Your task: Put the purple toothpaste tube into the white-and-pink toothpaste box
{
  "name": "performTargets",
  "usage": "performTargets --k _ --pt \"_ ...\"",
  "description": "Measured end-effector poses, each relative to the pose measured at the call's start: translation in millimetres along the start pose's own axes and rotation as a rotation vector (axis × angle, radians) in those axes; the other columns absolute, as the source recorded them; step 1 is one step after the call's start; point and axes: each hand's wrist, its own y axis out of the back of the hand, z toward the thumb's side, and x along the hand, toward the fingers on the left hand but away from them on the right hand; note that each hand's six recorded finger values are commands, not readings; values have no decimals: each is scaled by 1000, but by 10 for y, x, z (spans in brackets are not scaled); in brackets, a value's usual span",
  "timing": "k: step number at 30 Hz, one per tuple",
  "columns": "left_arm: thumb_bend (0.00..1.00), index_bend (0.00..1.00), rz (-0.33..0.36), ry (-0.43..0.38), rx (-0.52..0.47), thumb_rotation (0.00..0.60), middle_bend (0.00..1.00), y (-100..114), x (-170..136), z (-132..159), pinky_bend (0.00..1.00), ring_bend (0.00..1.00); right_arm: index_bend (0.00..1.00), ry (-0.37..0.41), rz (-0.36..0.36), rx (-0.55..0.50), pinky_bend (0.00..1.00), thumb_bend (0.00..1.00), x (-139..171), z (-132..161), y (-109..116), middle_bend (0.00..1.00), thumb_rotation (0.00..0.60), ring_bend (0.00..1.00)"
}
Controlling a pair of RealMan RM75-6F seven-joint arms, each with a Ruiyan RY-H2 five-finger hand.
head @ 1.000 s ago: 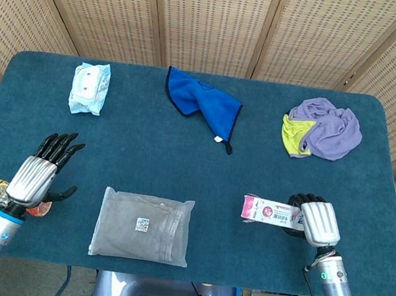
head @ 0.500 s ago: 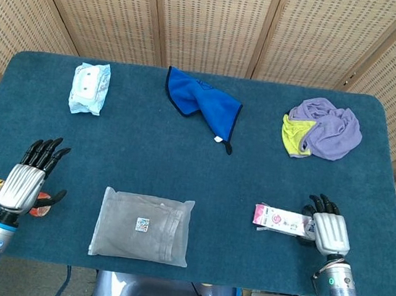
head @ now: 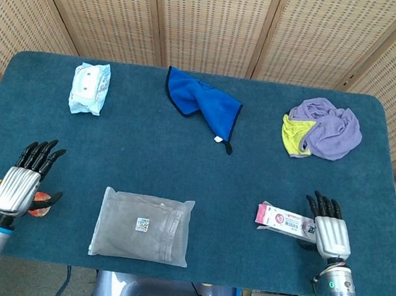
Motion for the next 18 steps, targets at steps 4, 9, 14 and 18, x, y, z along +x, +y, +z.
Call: performTargets --k 4,9,14,18 --pt "267 0 -5 13 29 600 0 9 -48 -44 0 0 0 53 -30 -4 0 82 90 129 86 0 600 0" --pt "267 0 -4 35 63 600 0 42 -136 -112 0 0 0 115 -98 11 0 81 230 285 264 0 600 0" --pt "268 0 -13 55 85 600 0 40 -208 -184 0 0 0 130 -164 22 0 81 362 311 457 0 600 0" --pt "267 0 -22 69 97 600 0 30 -239 -232 0 0 0 111 -192 28 0 81 450 248 565 0 600 0"
